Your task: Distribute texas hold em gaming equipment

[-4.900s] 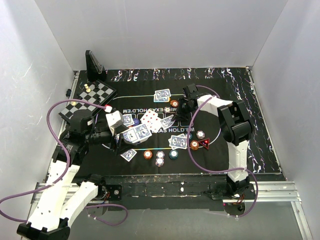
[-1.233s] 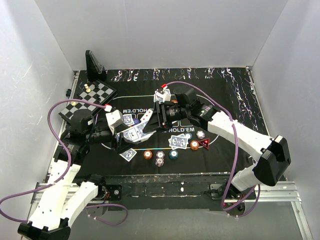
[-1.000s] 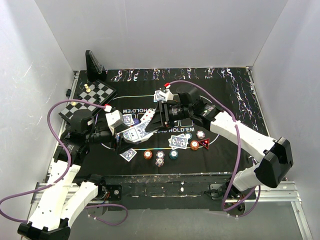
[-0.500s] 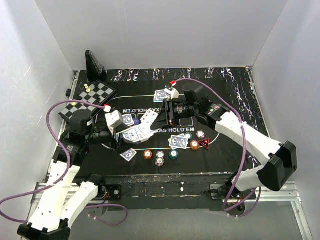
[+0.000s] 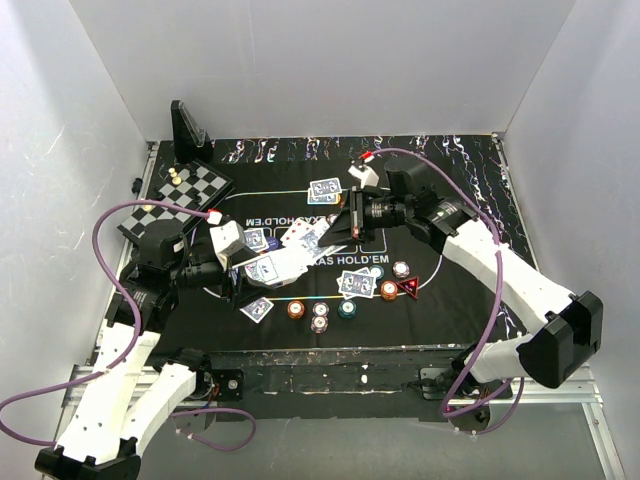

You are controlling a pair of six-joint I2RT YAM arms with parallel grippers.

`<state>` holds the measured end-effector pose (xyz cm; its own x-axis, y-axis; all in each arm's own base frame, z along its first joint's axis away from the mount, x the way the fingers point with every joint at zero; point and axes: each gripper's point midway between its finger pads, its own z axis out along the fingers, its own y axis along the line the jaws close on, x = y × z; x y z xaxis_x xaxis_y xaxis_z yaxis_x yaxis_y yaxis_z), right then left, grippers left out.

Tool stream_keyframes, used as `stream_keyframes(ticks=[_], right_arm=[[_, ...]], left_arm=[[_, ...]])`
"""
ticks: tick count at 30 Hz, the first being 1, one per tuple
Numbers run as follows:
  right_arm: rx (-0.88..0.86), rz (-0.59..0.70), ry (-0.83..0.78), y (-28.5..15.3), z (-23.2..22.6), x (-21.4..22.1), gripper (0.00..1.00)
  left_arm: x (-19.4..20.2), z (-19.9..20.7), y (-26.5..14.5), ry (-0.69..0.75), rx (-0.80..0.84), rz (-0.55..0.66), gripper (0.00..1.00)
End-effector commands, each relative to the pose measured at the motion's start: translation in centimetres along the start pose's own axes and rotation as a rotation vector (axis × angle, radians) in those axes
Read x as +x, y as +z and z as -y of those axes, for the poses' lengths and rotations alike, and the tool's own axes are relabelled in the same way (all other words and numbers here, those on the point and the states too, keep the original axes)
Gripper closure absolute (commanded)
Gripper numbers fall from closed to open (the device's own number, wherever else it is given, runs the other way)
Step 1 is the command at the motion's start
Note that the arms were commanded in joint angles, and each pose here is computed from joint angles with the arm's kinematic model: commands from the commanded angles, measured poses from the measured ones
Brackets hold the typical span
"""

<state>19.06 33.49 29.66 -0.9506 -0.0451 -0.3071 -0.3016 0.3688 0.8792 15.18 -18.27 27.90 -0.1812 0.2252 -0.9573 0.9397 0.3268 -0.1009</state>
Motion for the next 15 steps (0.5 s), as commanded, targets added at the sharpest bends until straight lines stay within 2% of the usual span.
stream_keyframes(ticks=[1, 8, 15], right_arm=[[-0.020, 0.085, -0.048, -2.7, -1.2, -1.9, 0.99], [0.028, 0.157, 0.008, -3.9, 2.8, -5.3, 0.99], [0.170, 0.158, 0.117, -1.2, 11.7, -8.0, 0.99]], left_arm=[[-1.2, 0.6, -0.3, 0.044, 0.018, 0.039, 1.00], [-1.5, 0.8, -0.5, 0.047, 0.022, 0.048, 1.00], [-2.0, 1.1, -0.6, 0.043, 0.023, 0.060, 1.00]])
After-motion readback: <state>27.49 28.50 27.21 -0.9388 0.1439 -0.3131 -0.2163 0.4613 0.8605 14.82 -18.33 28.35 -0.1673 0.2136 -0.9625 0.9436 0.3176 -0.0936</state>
